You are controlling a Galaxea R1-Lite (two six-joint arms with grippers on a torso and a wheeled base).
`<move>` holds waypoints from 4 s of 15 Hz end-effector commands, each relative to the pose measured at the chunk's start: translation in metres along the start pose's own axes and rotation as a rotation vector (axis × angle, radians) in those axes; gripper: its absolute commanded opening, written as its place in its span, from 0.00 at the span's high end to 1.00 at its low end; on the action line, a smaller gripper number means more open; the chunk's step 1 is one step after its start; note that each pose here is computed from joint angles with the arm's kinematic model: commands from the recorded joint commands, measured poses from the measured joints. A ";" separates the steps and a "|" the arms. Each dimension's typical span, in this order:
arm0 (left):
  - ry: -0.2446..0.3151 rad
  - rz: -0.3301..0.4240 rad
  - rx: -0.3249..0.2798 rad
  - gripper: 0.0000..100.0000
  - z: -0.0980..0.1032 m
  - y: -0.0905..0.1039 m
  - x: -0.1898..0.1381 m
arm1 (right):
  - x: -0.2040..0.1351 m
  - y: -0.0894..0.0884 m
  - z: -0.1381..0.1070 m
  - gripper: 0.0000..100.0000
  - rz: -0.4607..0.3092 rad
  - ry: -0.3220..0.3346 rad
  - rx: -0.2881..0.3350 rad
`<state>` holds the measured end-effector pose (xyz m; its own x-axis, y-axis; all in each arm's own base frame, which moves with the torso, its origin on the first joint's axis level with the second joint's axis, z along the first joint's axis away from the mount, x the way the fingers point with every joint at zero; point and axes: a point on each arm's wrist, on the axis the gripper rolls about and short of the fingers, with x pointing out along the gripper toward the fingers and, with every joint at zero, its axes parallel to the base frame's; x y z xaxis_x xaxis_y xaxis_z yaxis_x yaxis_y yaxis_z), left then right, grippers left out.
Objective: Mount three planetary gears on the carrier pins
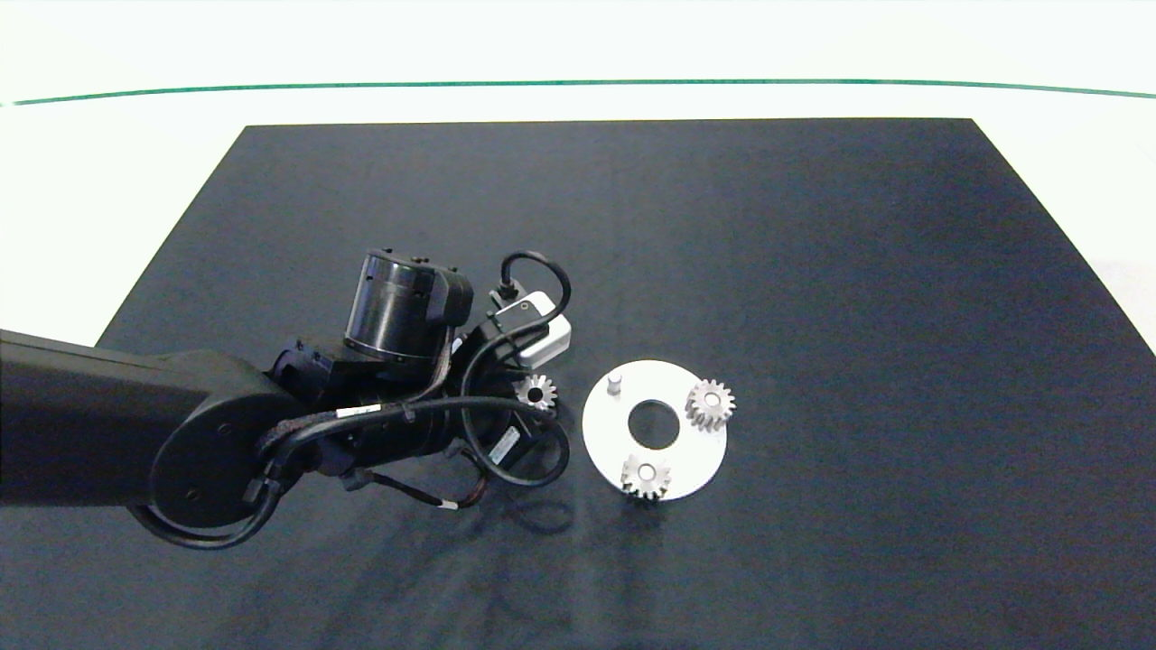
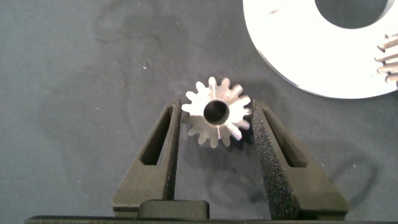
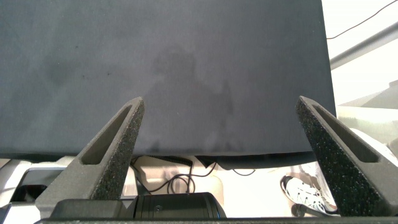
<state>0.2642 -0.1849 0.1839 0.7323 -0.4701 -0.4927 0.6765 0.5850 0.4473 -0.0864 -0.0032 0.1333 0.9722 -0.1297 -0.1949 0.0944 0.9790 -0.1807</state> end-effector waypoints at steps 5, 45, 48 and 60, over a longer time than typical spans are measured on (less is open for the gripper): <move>-0.012 -0.007 0.008 0.99 0.008 -0.002 0.000 | 0.000 0.000 -0.001 0.00 0.000 0.005 0.008; 0.064 0.008 -0.027 0.07 -0.008 0.013 0.004 | 0.003 0.001 -0.004 0.00 0.001 0.021 0.012; 0.062 0.008 -0.027 0.13 -0.007 0.013 0.004 | 0.003 0.001 -0.004 0.00 0.001 0.021 0.012; 0.052 0.006 -0.027 0.37 -0.002 0.013 0.012 | 0.003 0.001 -0.003 0.00 0.002 0.023 0.010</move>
<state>0.2801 -0.1800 0.1818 0.7299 -0.4319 -0.5298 0.6697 0.6068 0.4280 -0.0841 -0.0032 0.1296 0.9686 -0.1310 -0.2113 0.0957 0.9809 -0.1691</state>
